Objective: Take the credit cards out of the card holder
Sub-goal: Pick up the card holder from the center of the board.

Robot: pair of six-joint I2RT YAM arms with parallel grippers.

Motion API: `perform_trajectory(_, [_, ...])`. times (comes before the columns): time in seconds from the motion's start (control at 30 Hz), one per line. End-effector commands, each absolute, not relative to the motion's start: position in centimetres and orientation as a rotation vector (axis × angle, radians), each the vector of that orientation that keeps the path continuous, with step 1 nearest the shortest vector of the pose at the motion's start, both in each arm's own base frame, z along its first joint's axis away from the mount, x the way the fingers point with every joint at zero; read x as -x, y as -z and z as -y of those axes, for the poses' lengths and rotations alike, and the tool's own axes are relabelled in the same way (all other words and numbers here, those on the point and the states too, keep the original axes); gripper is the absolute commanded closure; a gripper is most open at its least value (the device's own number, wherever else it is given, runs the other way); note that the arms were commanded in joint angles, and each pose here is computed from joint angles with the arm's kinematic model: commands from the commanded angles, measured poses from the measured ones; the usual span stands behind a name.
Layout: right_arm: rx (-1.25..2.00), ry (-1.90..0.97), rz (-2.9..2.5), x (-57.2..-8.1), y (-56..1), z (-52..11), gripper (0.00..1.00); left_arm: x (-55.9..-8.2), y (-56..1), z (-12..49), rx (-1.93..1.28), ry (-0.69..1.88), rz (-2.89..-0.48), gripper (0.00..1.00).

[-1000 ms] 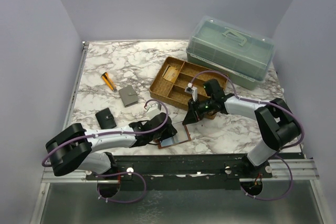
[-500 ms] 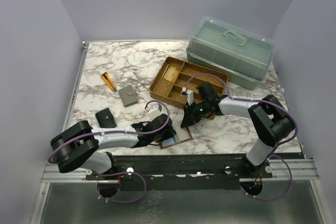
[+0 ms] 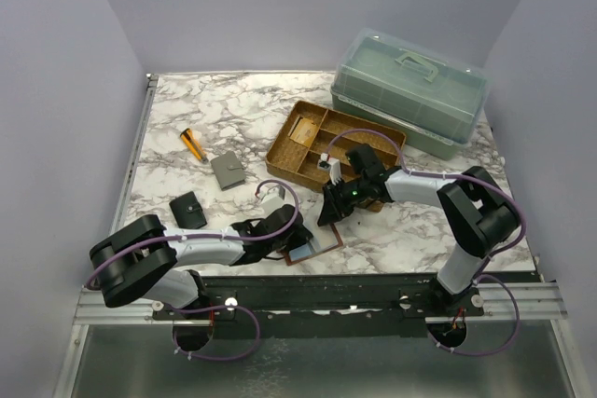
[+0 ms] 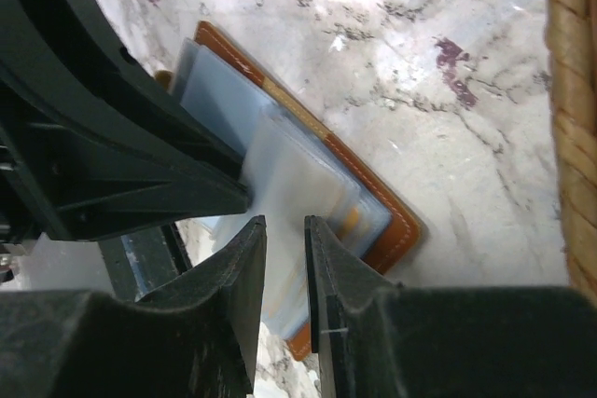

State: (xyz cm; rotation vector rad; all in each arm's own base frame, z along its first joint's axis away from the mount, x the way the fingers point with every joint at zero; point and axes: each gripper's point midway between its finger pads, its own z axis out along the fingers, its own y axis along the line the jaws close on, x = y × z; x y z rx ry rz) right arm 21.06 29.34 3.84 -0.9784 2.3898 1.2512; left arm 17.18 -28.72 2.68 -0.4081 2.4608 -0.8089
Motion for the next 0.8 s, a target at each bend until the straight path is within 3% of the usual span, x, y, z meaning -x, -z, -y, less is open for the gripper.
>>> perform_trajectory(0.0, [1.004,-1.386,-2.419,-19.0,-4.1,-30.2,0.71,-16.1,-0.6,27.8,0.373,0.775,-2.518,0.77])
perform_trajectory(0.23, [0.978,-1.427,-2.446,-18.8,-4.0,-30.4,0.70,-16.0,-0.9,27.3,0.381,0.811,-2.498,0.77])
perform_trajectory(0.57, [0.952,-1.106,-2.387,-22.7,-4.6,-29.2,0.65,-16.1,-0.6,26.4,0.418,0.815,-2.499,0.75])
perform_trajectory(0.77, [0.928,-1.071,-2.428,-22.9,-3.7,-28.7,0.63,-16.5,-0.5,26.6,0.417,0.814,-2.510,0.75])
